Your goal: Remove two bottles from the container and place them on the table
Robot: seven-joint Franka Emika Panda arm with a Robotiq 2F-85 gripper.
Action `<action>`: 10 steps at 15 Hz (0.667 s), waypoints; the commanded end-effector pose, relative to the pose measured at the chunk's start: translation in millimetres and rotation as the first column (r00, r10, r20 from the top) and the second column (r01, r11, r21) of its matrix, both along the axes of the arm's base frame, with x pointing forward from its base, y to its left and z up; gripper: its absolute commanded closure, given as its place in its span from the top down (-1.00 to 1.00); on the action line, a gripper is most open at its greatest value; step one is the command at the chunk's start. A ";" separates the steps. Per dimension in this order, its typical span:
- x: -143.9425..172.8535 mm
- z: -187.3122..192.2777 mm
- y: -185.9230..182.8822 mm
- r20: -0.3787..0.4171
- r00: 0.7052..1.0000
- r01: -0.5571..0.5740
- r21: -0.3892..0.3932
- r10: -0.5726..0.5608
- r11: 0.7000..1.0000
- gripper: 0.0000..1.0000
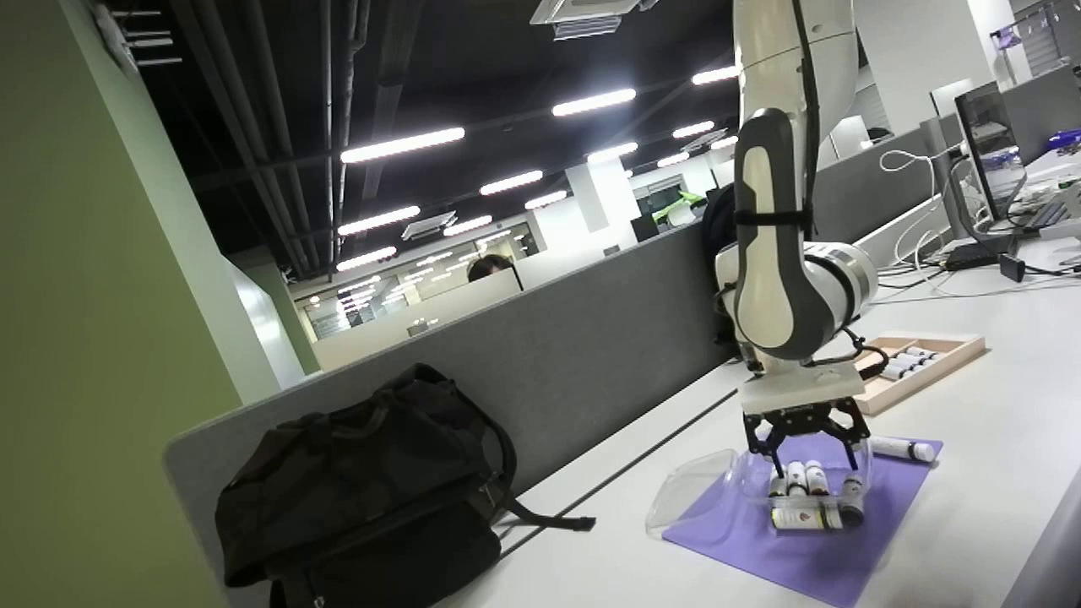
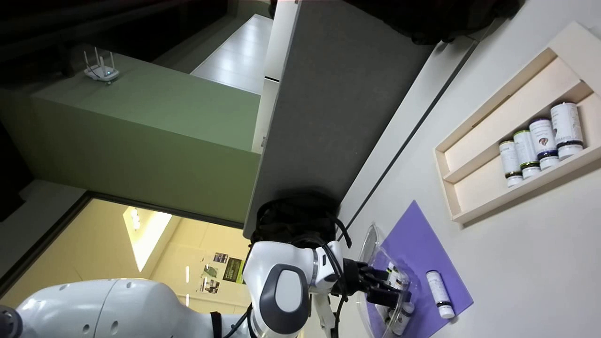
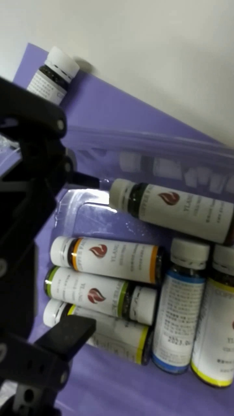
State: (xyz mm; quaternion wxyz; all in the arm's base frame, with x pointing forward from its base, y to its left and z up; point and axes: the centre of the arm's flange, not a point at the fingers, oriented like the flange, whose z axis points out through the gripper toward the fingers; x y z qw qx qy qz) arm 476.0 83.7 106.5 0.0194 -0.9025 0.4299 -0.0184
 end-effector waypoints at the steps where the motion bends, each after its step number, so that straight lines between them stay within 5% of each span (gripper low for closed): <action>1: 3.0 -10.4 -2.0 0.023 0.999 -0.033 -0.024 0.034 0.999 0.48; 7: -0.2 -12.8 -6.8 0.034 0.998 -0.056 -0.032 0.057 0.998 -0.28; 10: 1.0 -10.7 -10.5 0.020 0.998 -0.054 -0.026 0.055 0.998 -0.31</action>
